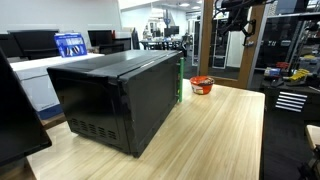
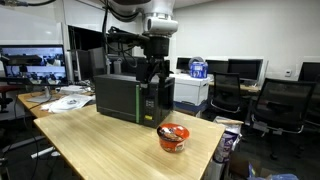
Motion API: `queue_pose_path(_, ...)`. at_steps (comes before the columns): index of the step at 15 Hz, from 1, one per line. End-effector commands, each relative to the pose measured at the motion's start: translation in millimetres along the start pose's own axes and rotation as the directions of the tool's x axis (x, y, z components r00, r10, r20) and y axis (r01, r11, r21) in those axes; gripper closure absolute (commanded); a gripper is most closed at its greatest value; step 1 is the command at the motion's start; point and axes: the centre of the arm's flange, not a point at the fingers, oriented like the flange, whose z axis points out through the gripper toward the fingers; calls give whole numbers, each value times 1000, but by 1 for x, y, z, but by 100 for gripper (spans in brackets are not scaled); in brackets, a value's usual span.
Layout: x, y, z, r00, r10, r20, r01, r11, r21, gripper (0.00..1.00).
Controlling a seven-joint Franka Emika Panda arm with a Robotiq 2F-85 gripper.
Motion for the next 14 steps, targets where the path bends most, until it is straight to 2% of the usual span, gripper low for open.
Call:
queue_pose_path(1,-33,24,-1,982,-187,21,187,982,24,0)
queue_pose_path(5,-63,31,-3,922,-385,44,385,923,21,0)
queue_pose_path(6,-76,33,-4,887,-459,49,458,888,25,0)
queue_pose_path(11,-111,34,-4,748,-663,41,663,749,7,0)
queue_pose_path(12,-95,20,-2,808,-586,52,587,810,10,0)
queue_pose_path(14,-105,22,-2,778,-626,50,627,779,6,0)
